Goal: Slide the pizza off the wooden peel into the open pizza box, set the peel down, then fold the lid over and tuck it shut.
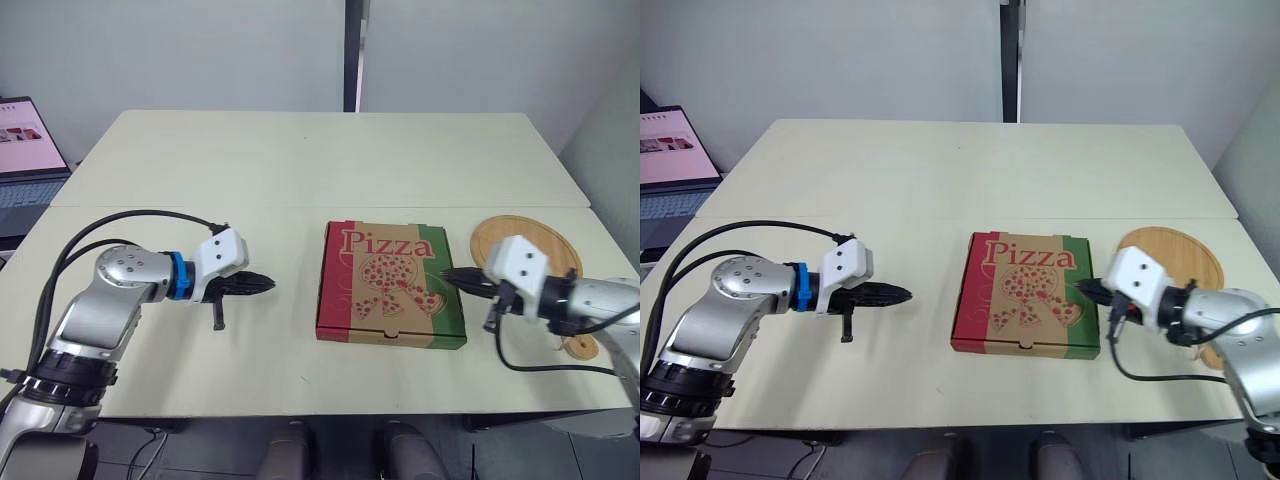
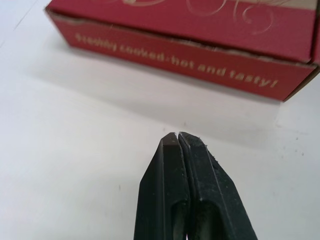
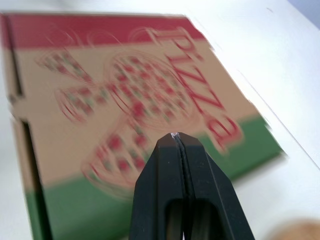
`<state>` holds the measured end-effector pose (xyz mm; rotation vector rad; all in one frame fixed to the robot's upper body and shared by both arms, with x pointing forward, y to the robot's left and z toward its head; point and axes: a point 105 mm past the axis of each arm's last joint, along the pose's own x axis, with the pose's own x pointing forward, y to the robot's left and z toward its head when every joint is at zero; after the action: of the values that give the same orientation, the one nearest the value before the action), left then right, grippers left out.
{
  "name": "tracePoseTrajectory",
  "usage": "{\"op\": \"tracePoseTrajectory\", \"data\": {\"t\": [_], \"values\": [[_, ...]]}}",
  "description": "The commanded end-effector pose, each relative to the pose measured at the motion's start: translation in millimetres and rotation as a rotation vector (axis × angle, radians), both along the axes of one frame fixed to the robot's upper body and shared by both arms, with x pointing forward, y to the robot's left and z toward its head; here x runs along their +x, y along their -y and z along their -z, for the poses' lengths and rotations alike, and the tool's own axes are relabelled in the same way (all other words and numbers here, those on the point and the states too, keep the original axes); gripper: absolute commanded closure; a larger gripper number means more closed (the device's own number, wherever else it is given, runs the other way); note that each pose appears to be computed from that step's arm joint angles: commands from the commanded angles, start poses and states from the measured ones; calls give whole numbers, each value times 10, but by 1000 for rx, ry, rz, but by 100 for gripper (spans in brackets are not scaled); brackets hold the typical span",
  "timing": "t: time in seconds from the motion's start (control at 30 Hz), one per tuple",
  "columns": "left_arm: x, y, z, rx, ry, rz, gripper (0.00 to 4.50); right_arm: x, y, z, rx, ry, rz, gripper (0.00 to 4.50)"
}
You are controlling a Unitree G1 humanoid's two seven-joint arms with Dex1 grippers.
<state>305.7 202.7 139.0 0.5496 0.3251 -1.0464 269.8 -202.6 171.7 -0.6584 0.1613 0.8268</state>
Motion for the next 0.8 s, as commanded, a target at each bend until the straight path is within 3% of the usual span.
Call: {"op": "tracePoseTrajectory", "data": {"t": [0.03,0.17,0.4,0.8], "values": [[-20,-215,-96,-26,64,-82,450,-92,317,-151,-44,47,24,446],[-125,-245,-47,-109,47,-108,450,-254,625,-17,-118,-34,32,446],[-224,-216,92,-109,30,-38,450,-406,893,247,-228,-102,-17,446],[-101,-132,-54,-170,100,9,450,-342,856,208,-161,-87,-30,446]]}}
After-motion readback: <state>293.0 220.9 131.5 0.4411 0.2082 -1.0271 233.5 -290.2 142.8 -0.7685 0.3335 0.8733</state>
